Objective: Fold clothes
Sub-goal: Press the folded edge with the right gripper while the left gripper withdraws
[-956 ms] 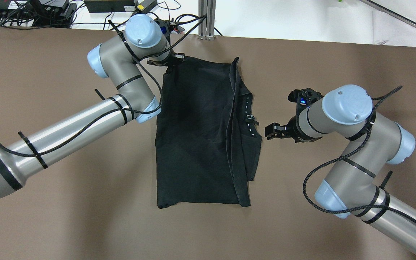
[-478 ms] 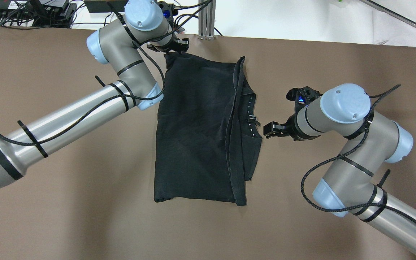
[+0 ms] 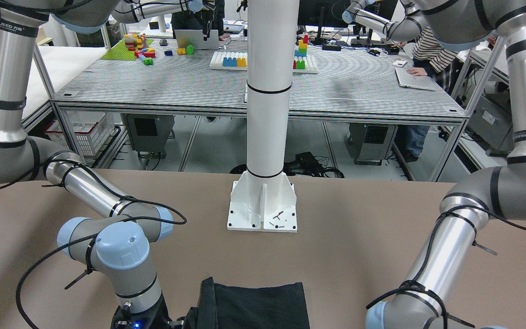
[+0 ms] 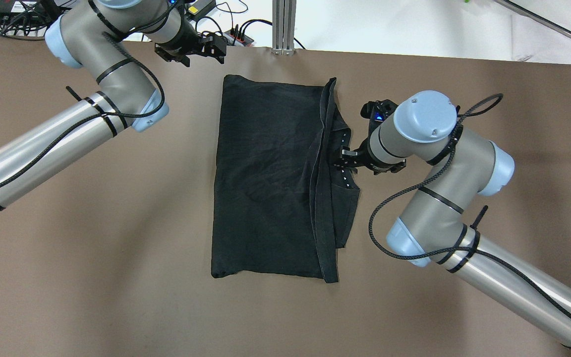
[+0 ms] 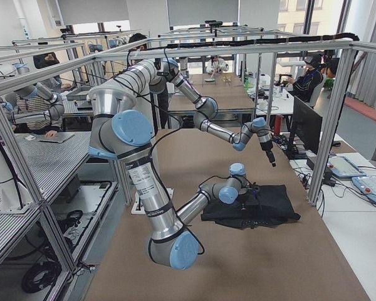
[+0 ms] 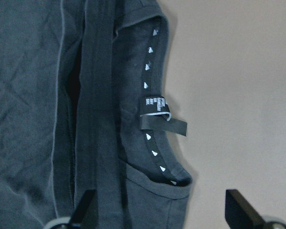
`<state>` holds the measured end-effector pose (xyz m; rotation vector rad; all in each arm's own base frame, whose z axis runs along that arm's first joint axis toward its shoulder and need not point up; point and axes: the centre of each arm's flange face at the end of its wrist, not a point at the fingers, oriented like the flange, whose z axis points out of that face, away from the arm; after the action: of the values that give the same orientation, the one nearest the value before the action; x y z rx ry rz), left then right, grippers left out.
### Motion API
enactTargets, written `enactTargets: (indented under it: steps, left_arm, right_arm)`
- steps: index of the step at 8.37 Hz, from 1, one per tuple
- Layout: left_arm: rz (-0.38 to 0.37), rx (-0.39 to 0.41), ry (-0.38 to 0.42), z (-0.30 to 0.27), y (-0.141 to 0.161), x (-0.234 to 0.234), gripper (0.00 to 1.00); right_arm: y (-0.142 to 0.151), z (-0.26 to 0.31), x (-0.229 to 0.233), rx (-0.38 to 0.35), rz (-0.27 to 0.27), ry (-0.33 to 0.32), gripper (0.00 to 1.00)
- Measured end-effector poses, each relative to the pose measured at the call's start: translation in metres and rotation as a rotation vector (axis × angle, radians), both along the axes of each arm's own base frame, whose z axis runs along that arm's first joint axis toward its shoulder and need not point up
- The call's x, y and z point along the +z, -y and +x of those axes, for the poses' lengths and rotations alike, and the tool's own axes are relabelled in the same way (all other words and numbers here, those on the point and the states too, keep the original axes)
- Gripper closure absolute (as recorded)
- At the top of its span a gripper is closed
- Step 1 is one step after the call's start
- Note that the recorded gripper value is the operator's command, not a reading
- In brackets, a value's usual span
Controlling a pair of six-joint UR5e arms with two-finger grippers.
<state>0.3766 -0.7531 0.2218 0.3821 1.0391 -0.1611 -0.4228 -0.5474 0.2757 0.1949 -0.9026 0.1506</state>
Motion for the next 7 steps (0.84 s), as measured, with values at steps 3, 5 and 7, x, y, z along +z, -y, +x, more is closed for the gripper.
enactTargets:
  steps: [3, 5, 7]
  left_arm:
    - [-0.003, 0.010, -0.004, -0.014, -0.023, 0.036, 0.05]
    - [-0.008, 0.011, 0.000, -0.015, -0.026, 0.046, 0.05]
    - [-0.010, 0.015, 0.002, -0.012, -0.028, 0.049, 0.05]
  right_arm:
    - [0.035, -0.040, -0.043, 0.044, -0.061, 0.015, 0.07]
    - [0.050, -0.068, -0.063, 0.077, -0.094, 0.007, 0.08]
    - [0.052, -0.090, -0.052, 0.092, -0.092, -0.040, 0.08]
